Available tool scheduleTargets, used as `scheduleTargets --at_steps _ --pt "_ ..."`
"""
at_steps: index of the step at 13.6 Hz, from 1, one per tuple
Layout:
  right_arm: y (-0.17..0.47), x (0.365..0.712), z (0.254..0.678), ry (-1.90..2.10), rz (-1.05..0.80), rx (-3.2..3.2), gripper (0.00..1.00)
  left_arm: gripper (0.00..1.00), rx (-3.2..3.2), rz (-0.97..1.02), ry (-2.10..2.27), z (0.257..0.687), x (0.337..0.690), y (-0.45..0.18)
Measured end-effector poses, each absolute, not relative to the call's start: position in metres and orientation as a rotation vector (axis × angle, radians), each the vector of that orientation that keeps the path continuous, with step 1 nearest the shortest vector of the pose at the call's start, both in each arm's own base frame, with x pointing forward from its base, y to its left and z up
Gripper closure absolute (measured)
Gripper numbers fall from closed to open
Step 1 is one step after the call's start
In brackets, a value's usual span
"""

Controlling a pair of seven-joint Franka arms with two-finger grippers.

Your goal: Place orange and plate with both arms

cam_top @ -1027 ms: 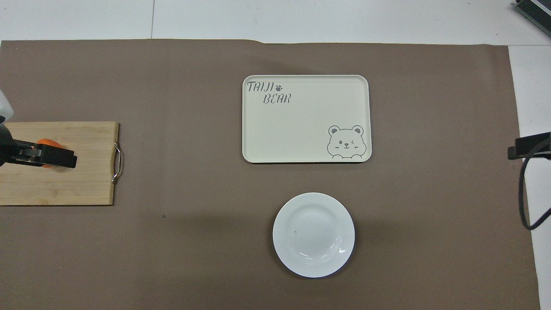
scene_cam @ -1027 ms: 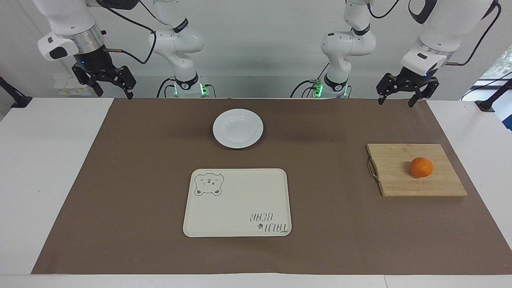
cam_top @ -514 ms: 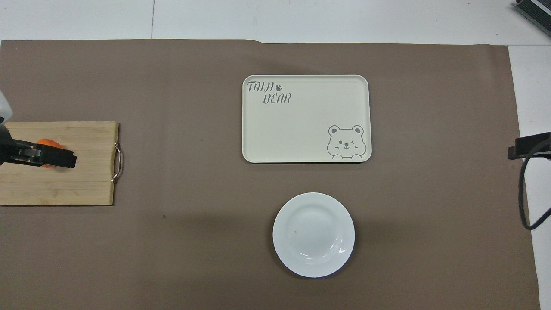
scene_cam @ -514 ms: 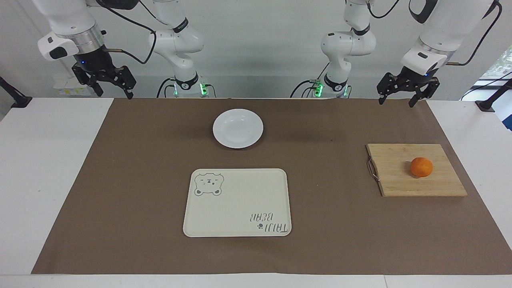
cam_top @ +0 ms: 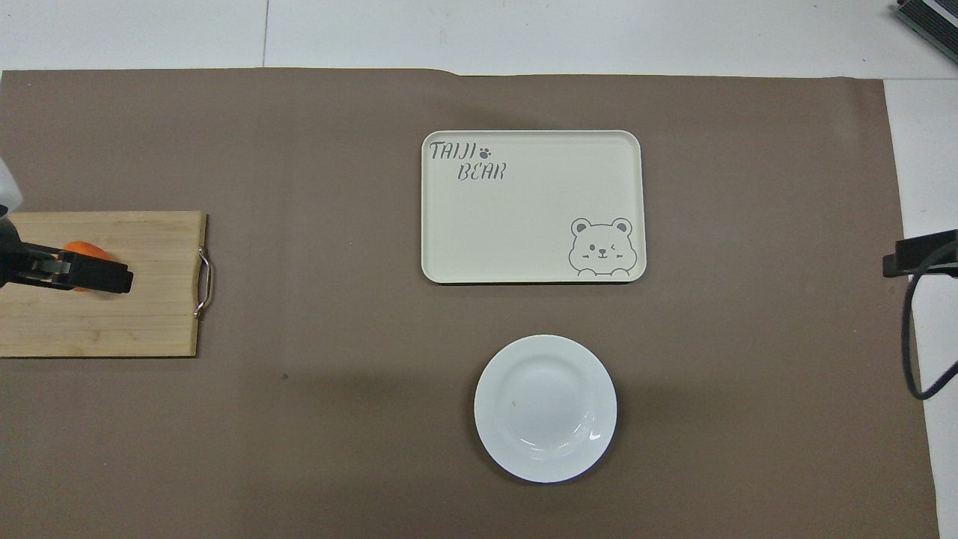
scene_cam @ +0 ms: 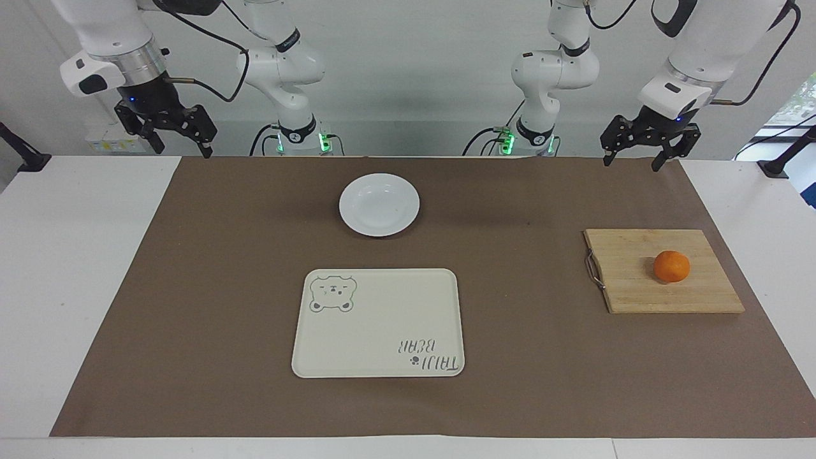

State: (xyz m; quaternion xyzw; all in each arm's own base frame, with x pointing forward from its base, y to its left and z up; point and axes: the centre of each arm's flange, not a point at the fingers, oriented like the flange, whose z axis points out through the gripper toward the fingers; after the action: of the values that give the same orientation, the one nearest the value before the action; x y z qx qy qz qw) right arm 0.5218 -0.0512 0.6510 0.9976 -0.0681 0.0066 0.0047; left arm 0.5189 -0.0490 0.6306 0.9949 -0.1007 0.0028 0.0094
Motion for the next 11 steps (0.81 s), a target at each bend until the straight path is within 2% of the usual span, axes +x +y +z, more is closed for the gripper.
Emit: scheduleTargets --at_steps 11 --pt "-0.051 0.522 0.651 -0.213 0.021 3.125 0.0 0.0 3.109 0.014 -0.291 0.631 0.52 -0.037"
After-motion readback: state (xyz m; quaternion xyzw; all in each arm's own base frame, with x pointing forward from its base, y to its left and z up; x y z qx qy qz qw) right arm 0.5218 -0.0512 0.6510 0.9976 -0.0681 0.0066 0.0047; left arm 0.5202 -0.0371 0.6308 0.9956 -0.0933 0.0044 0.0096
